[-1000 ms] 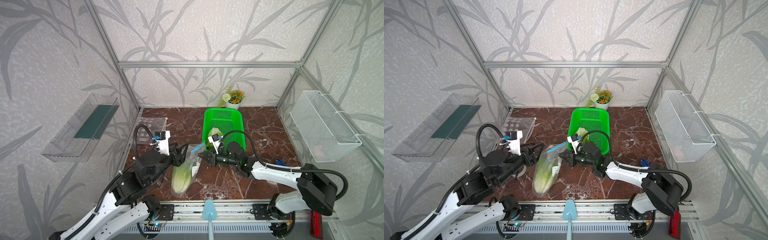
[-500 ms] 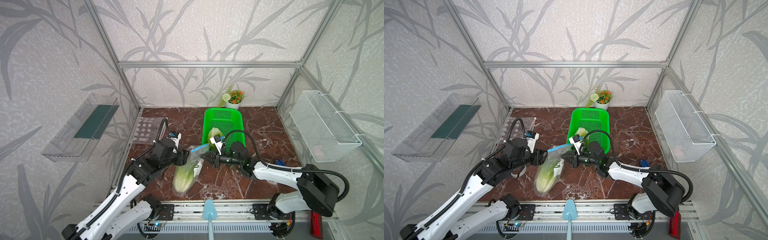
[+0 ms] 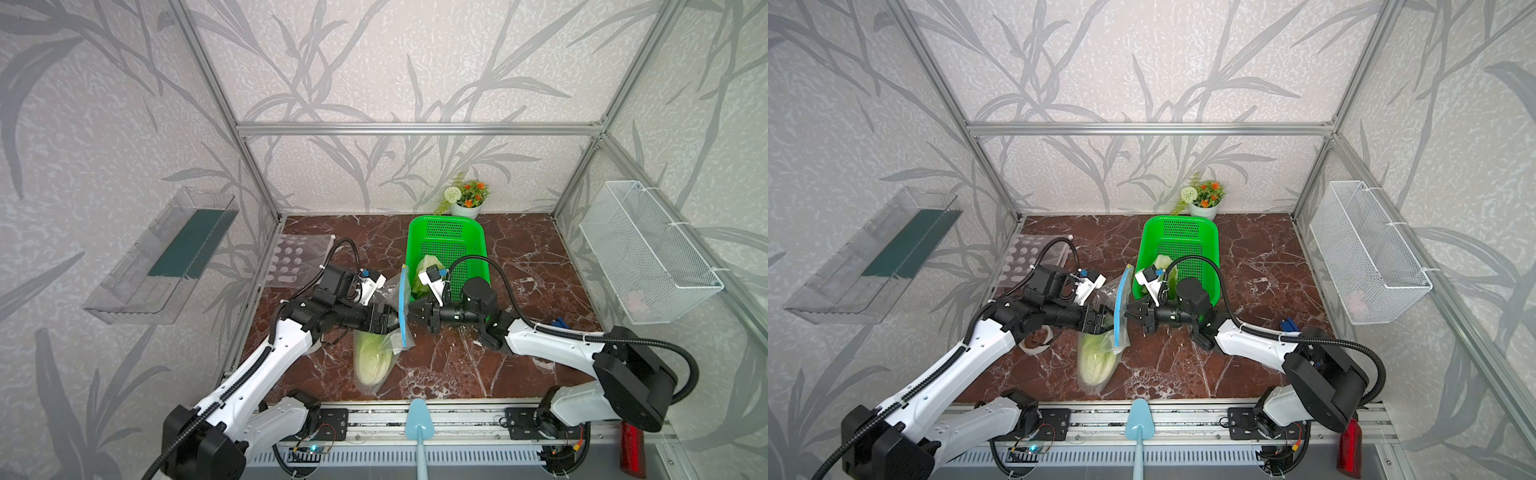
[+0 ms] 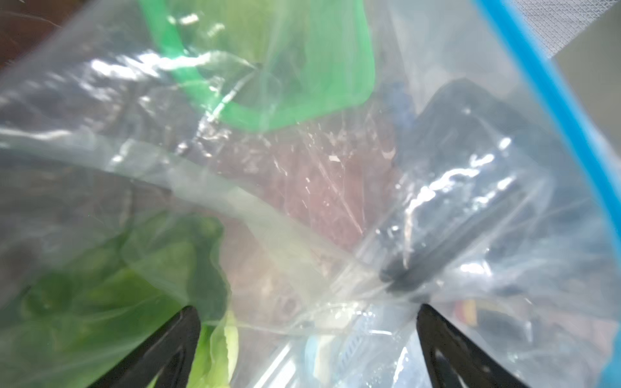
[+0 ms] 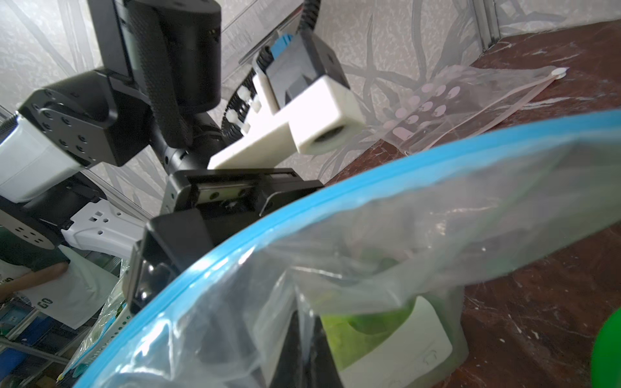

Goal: Open the zip-top bag and take out the chinese cabbages
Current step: Open the zipper of the food storage bag at the center of the board.

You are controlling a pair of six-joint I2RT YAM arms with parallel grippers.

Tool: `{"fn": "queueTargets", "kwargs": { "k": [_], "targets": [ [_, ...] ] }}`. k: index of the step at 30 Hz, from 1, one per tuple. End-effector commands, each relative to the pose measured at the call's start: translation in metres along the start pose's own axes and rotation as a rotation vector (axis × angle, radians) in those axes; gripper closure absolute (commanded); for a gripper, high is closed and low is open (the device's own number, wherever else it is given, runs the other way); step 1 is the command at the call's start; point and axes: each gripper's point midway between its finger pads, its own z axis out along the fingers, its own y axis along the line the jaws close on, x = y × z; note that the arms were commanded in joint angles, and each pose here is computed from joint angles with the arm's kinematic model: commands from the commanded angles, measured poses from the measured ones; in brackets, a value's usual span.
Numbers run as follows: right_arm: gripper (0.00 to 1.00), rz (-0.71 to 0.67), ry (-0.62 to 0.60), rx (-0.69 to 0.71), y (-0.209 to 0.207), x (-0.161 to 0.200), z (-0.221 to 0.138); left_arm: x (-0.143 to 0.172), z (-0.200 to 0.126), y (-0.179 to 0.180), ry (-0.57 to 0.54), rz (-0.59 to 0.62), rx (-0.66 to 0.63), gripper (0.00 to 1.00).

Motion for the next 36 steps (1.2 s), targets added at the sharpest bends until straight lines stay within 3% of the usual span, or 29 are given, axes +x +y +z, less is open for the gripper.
{"fn": "queueTargets", "kwargs": {
  "k": [1,3,6,9,15,19,25,30,36],
  "targets": [
    [1.0,-0.069,-0.055,-0.063,0.014,-0.025,0.004,0.001,0.003,-0.017,-0.001,0.021,0.118,0.04],
    [1.0,-0.058,-0.063,-0.075,0.013,-0.026,0.006,-0.003,0.004,-0.015,-0.028,0.016,0.111,0.15],
    [1.0,-0.033,-0.076,-0.094,0.011,-0.026,0.009,-0.011,0.003,-0.012,-0.089,-0.002,0.098,0.58],
    [1.0,-0.016,-0.074,-0.099,0.009,-0.022,0.01,-0.015,-0.002,-0.009,-0.132,-0.013,0.063,0.8],
    [1.0,0.003,-0.07,-0.069,0.003,-0.016,0.003,-0.014,-0.024,-0.003,-0.186,-0.002,-0.059,0.69],
    [1.0,0.003,-0.066,-0.061,0.005,-0.015,-0.001,-0.015,-0.027,0.0,-0.219,-0.013,-0.074,0.69],
    [1.0,0.003,-0.059,-0.057,0.005,-0.015,-0.001,-0.016,-0.024,0.001,-0.219,-0.028,-0.068,0.79],
    [1.0,0.008,-0.061,-0.045,0.002,-0.014,-0.002,-0.015,-0.026,0.003,-0.216,-0.032,-0.085,0.99],
    [1.0,0.026,-0.062,-0.013,-0.005,-0.012,-0.011,-0.013,-0.042,0.007,-0.238,-0.012,-0.163,1.0]
  ]
}}
